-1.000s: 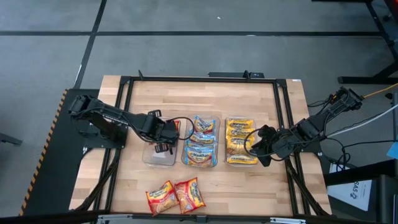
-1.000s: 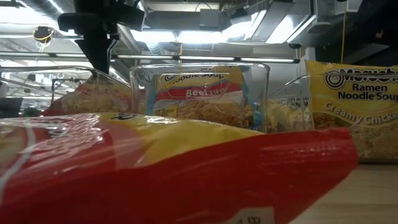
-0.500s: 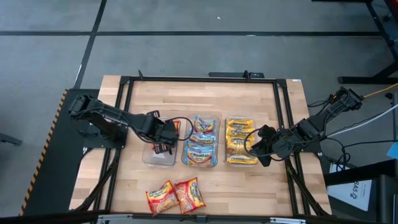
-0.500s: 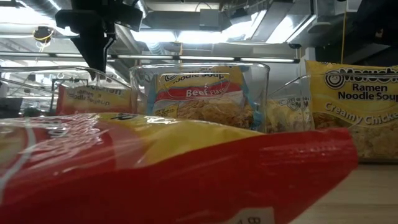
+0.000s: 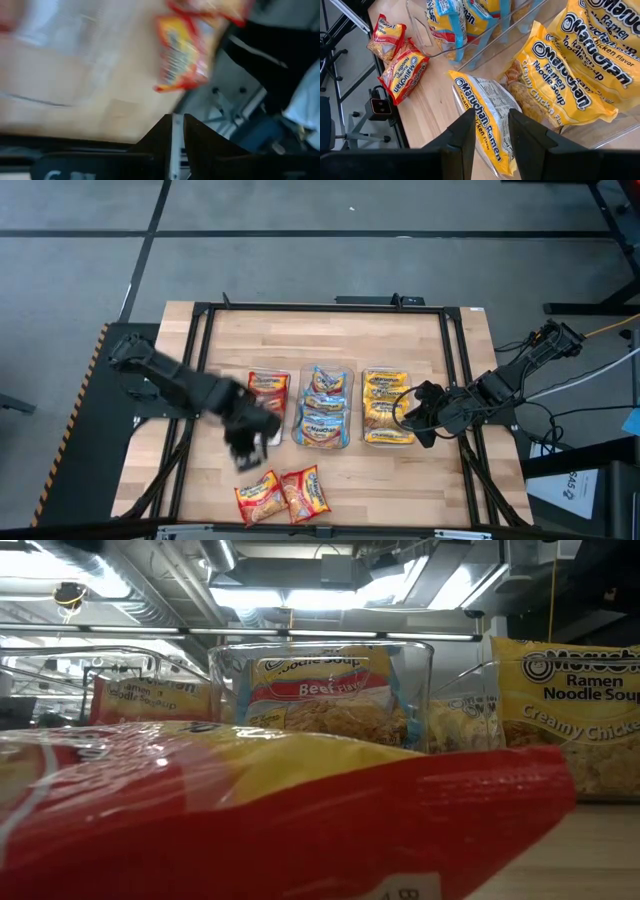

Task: Sort Maruchan noodles
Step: Put the red noodle pack into the left transparent bin

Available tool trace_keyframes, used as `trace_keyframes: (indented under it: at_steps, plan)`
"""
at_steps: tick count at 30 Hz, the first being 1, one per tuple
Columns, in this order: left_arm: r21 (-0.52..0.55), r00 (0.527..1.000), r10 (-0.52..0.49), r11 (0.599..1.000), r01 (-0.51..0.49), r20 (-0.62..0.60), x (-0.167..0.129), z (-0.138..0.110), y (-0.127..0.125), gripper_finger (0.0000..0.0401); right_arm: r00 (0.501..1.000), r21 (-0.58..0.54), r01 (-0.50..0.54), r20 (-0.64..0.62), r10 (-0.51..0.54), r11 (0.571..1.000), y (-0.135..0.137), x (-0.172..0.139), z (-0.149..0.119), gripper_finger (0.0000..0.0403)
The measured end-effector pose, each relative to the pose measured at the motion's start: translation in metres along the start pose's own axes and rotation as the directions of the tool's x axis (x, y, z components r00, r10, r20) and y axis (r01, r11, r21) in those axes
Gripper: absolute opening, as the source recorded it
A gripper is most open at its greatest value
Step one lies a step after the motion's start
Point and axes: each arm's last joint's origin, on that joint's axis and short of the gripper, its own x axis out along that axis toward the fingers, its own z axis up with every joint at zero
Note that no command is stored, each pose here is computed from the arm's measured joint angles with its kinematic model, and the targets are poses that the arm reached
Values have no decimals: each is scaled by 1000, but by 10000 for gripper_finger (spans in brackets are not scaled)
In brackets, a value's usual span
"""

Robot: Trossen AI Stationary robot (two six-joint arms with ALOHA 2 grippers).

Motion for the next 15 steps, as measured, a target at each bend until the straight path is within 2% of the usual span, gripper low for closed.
trace_keyframes:
  at_steps: [3, 5, 7, 9, 11, 15]
  plan:
    - [106, 999, -25, 994, 20, 45, 16, -27, -27, 41, 1000, 0, 0, 1, 0, 1000, 0, 0, 0, 115]
    - [131, 985, -18, 991, -4, 170, 33, -40, -43, 41, 1000, 0, 2, 4, -2, 1000, 0, 0, 0, 115]
    - [117, 949, -1, 992, -38, 317, 49, -49, -54, 41, 1000, 0, 3, 7, -3, 1000, 0, 0, 0, 115]
    - [100, 911, -17, 995, -27, 413, 61, -55, -65, 41, 1000, 0, 2, 6, -2, 1000, 0, 0, 0, 115]
    - [114, 901, -18, 993, -35, 434, 80, -59, -73, 43, 1000, 3, -7, 6, 6, 1000, 1, 0, 0, 115]
    - [80, 923, 86, 989, -124, 374, 120, -58, -75, 58, 1000, 5, -22, -15, 22, 1000, 2, 0, 0, 115]
